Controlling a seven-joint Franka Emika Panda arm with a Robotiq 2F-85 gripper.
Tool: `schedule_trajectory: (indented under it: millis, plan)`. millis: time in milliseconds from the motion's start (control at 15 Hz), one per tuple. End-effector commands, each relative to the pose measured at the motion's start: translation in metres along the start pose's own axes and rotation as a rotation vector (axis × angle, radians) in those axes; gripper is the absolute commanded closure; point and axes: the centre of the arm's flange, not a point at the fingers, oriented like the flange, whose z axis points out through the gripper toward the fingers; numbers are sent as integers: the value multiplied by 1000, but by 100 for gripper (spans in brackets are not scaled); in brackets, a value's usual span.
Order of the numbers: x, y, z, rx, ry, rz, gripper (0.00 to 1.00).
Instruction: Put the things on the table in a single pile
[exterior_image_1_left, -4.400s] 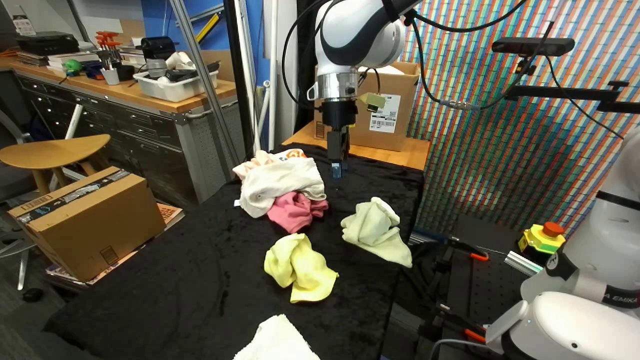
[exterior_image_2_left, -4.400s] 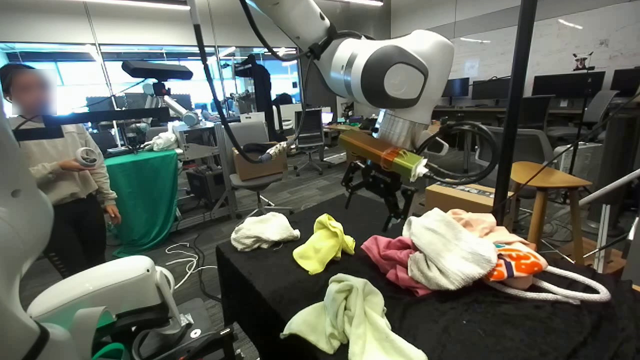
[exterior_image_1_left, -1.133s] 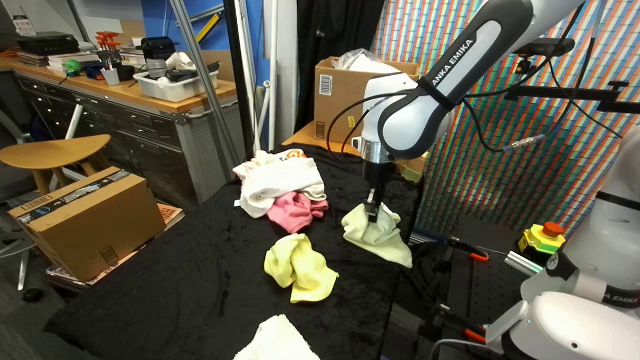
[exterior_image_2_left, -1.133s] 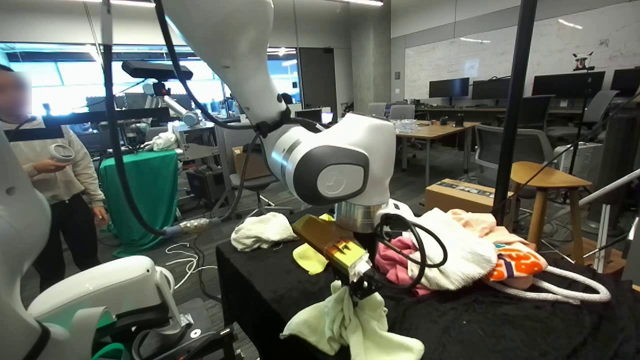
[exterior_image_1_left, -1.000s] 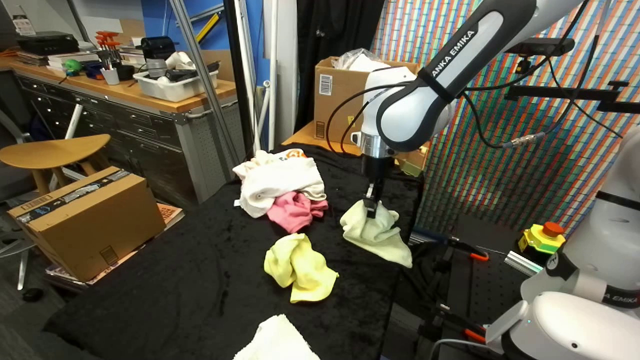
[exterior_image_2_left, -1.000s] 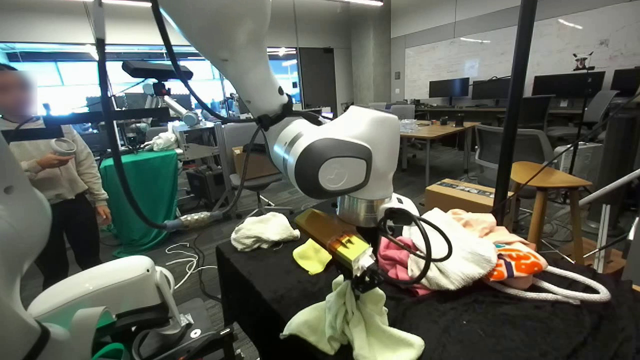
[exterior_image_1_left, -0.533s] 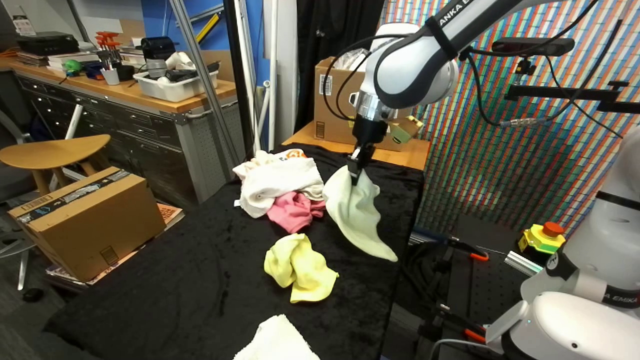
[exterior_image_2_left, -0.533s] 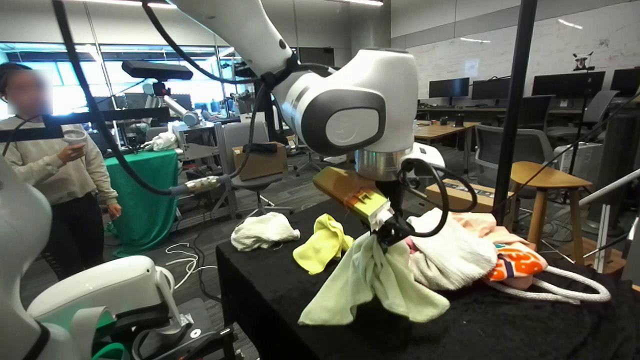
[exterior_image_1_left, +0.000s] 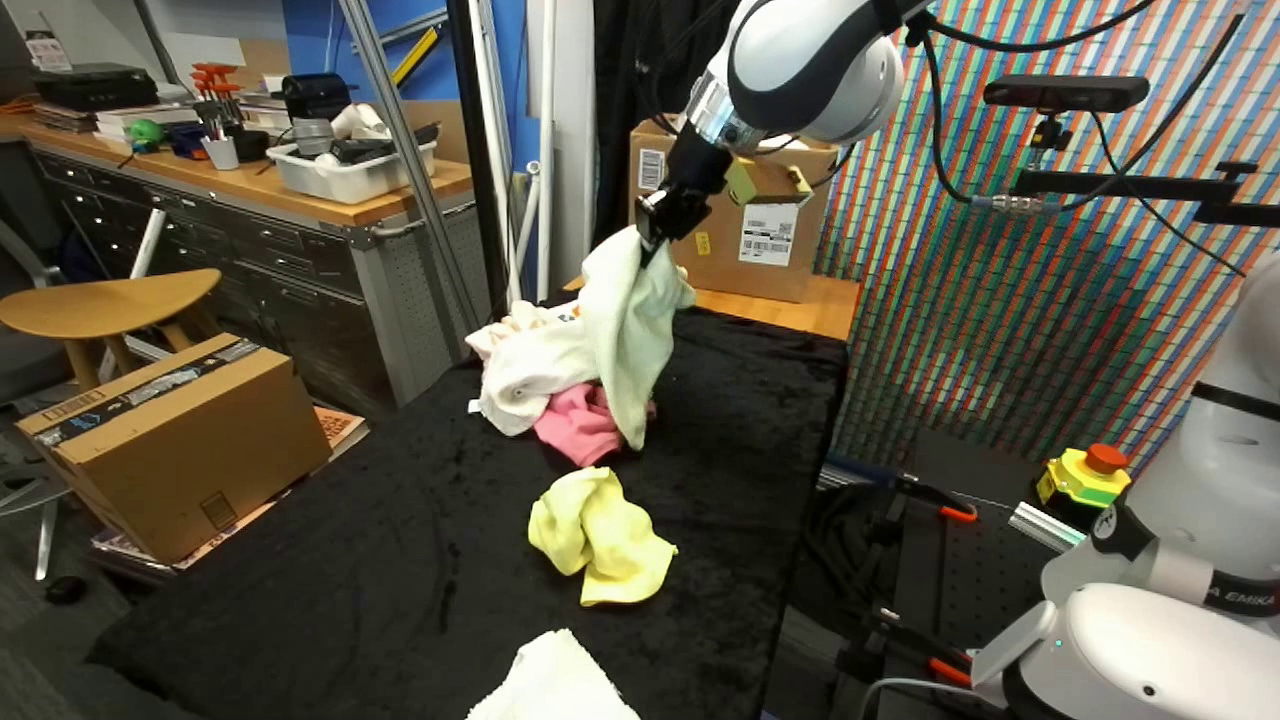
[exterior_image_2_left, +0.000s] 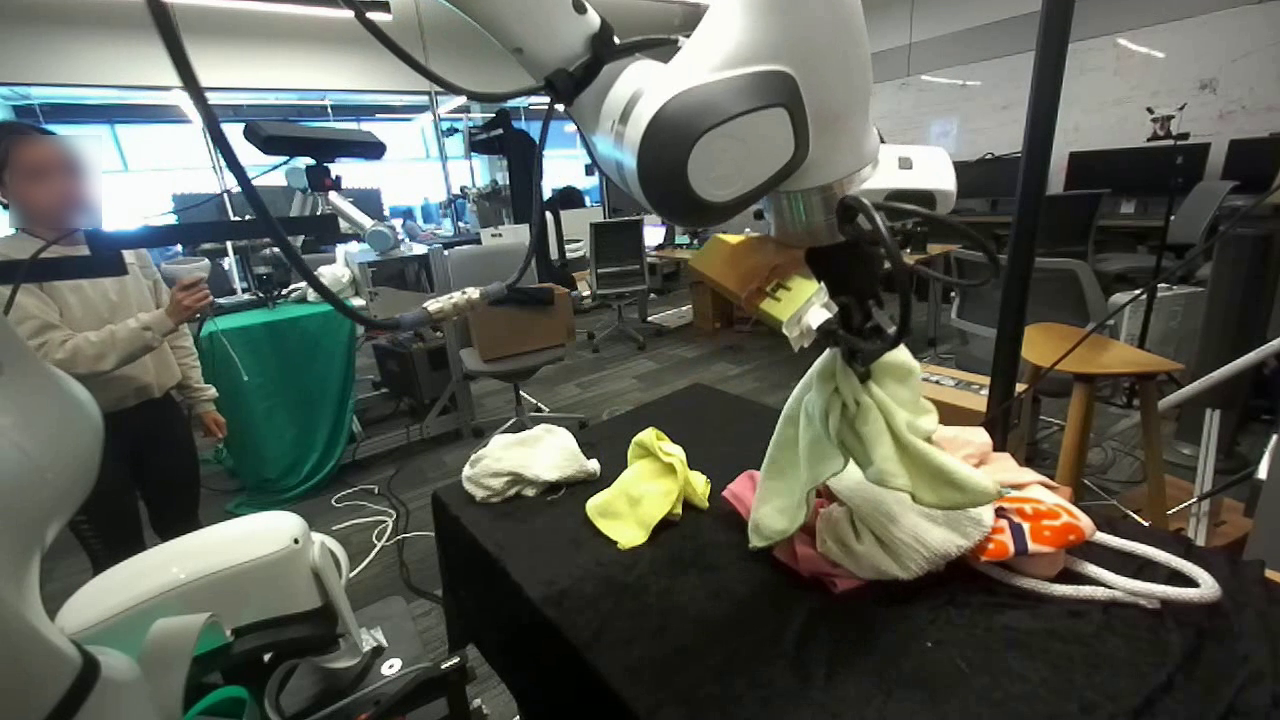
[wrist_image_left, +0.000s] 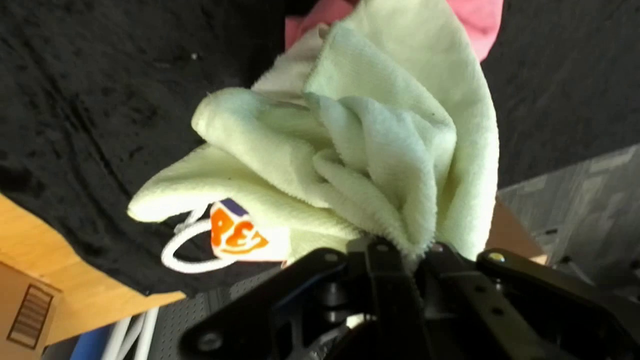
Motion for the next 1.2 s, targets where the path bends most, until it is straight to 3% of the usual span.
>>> schedule_trajectory:
  millis: [0, 267, 533, 600, 667, 1000, 1133]
  plan:
    - [42, -10, -8, -33, 162, 101, 96]
    - [71, -23, 0, -66, 244, 122, 97]
    - [85, -32, 19, -91, 231, 95, 94]
    - [86, -34, 22, -99, 217, 71, 69]
    - [87, -35, 25, -105, 211, 57, 68]
    - [81, -41, 30, -124, 161, -42, 32]
    - [73, -45, 29, -115, 96, -75, 16]
